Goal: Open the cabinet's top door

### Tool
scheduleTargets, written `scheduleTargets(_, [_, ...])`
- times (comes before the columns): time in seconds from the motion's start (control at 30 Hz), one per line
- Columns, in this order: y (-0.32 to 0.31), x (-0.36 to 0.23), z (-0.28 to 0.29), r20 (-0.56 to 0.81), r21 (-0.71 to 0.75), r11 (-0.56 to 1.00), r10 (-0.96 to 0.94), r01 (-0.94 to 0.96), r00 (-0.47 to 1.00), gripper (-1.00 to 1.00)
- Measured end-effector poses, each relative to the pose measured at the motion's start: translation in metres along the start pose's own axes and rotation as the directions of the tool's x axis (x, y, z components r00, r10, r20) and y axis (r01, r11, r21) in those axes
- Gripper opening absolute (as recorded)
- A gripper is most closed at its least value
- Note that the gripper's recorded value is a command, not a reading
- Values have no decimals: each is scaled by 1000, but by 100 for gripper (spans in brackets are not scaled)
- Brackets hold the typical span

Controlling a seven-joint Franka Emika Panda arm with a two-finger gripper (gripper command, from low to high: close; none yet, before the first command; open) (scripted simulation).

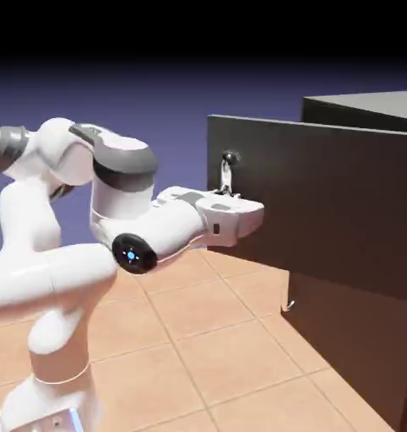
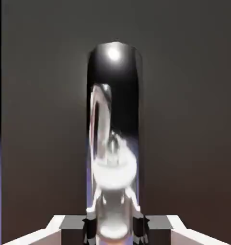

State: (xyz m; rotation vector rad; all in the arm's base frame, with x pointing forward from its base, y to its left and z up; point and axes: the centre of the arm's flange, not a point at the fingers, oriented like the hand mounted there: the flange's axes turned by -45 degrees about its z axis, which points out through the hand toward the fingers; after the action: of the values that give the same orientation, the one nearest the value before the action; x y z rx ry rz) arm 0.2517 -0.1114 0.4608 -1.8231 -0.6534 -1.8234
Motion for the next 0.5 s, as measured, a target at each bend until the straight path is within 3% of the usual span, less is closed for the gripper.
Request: scheduleTargets(0.5, [49, 0, -91, 0, 254, 967, 0, 0, 1000, -100])
